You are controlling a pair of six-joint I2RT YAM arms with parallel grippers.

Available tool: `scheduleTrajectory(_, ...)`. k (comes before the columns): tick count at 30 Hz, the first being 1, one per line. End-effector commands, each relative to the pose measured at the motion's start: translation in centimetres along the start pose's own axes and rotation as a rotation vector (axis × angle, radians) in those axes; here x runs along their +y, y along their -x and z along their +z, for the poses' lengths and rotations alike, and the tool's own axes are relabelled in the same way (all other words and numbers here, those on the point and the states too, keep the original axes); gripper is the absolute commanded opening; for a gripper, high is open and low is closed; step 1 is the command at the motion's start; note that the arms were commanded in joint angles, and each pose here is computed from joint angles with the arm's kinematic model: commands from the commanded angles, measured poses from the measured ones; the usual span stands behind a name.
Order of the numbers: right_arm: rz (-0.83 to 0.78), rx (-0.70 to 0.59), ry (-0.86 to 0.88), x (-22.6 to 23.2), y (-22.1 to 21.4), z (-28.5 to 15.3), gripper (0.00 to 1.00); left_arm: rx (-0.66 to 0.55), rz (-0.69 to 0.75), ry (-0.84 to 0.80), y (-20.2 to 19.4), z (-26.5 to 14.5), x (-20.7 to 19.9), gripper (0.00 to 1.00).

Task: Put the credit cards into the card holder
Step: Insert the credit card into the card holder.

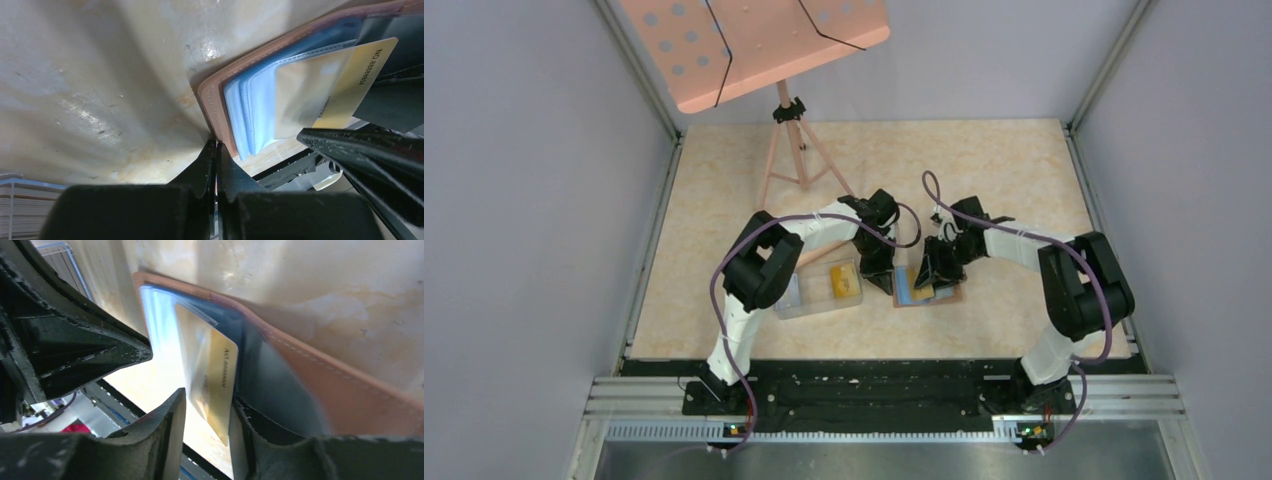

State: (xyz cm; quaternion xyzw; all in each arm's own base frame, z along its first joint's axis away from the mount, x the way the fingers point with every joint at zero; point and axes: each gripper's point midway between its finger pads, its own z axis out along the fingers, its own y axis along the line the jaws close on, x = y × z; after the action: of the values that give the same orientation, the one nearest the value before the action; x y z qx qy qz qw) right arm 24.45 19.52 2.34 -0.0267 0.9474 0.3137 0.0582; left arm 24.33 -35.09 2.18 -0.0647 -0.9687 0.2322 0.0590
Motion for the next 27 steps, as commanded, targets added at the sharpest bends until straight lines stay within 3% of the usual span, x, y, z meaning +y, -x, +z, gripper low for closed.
scheduleTrajectory(1, -0.059, 0.036, -0.215, -2.7, -0.8, -0.6, 0.41, -0.015, 0.016, 0.021, 0.8, 0.7, 0.3, 0.0)
scheduleTrajectory(6, -0.107, 0.033, -0.263, -2.6, -0.8, -1.2, 0.54, -0.012, 0.017, 0.021, 0.8, 0.8, 0.4, 0.0)
scheduleTrajectory(16, -0.137, 0.01, -0.303, -2.9, -0.5, -2.0, 0.65, -0.012, 0.028, 0.015, 0.7, 0.7, 0.3, 0.0)
scheduleTrajectory(21, -0.138, -0.011, -0.268, -2.3, -0.1, -1.6, 0.65, -0.011, 0.03, 0.01, 0.7, 0.7, 0.2, 0.0)
scheduleTrajectory(27, -0.099, 0.019, -0.135, -0.8, -1.2, -0.1, 0.51, -0.012, 0.036, -0.003, 0.7, 0.6, -0.1, 0.0)
